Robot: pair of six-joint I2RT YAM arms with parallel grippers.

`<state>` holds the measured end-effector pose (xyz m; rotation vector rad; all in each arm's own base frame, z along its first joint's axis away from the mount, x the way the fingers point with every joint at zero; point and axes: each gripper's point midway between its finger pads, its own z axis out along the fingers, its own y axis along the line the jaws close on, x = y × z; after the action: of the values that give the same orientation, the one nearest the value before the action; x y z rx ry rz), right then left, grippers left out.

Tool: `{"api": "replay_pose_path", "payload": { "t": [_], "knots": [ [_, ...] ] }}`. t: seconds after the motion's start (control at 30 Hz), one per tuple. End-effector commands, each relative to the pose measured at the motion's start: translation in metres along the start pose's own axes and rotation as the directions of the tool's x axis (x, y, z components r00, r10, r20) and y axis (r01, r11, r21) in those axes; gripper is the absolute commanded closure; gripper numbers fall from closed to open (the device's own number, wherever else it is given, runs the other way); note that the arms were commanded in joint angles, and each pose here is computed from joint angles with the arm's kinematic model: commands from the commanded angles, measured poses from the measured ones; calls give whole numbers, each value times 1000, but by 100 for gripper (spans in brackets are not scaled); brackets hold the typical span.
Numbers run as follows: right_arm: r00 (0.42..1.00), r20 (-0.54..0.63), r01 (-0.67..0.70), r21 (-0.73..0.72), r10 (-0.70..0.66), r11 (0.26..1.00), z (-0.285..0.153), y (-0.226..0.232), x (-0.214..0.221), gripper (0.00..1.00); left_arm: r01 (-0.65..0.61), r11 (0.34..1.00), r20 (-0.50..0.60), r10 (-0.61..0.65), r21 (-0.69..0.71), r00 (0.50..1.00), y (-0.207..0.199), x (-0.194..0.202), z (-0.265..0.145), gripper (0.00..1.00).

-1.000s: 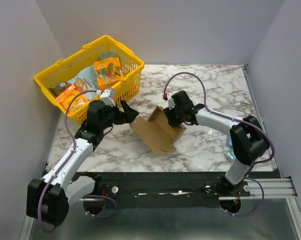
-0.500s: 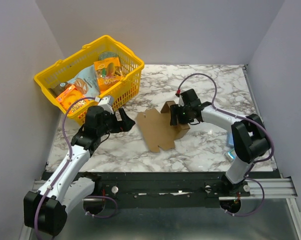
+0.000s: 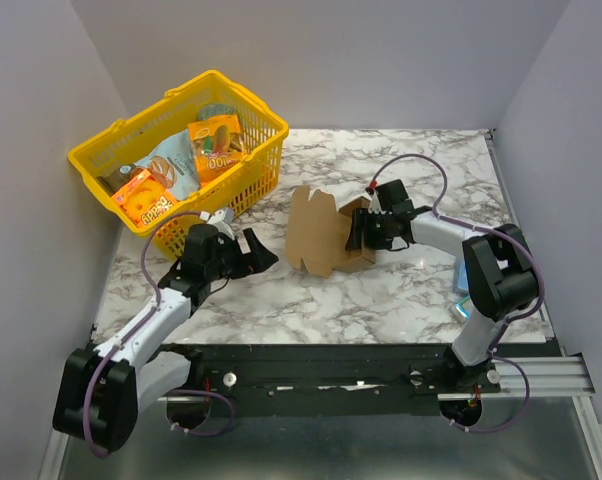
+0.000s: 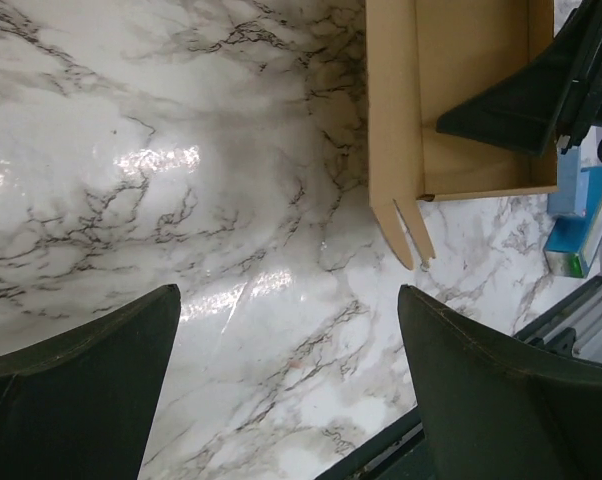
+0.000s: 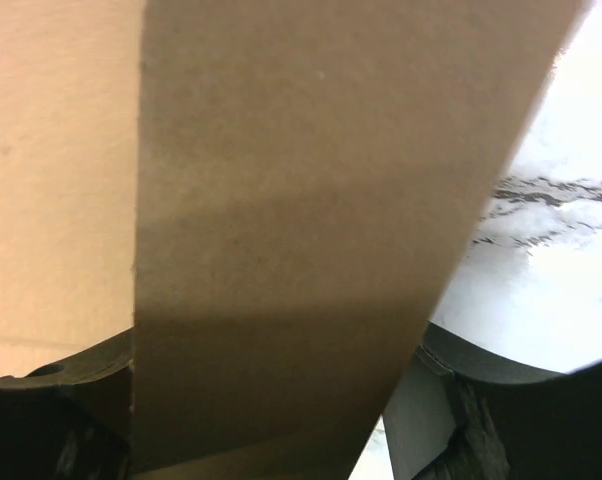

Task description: Fold the paper box

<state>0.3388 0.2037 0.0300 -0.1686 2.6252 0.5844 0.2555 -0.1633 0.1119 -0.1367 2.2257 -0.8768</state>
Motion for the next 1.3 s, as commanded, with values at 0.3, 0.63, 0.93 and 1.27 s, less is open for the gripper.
{"api": "replay_pose_path", "payload": {
  "t": [0.3,0.63,0.93,1.27],
  "knots": [
    [995,-87,-52,-12,50,999,13,-9,36,29,-117,982,97,104,145,990,-53,-58,57,4],
    [996,-80,-50,-7,49,999,11,-10,36,28,-132,988,5,132,85,991,-30,-49,106,18],
    [999,-43,-22,-41,21,999,0,-3,26,17,-198,964,-10,202,175,979,-57,-48,119,72],
    [992,121,-18,-22,21,1000,-45,8,-13,5,-445,890,-16,448,96,894,-72,-53,107,100]
  ]
}}
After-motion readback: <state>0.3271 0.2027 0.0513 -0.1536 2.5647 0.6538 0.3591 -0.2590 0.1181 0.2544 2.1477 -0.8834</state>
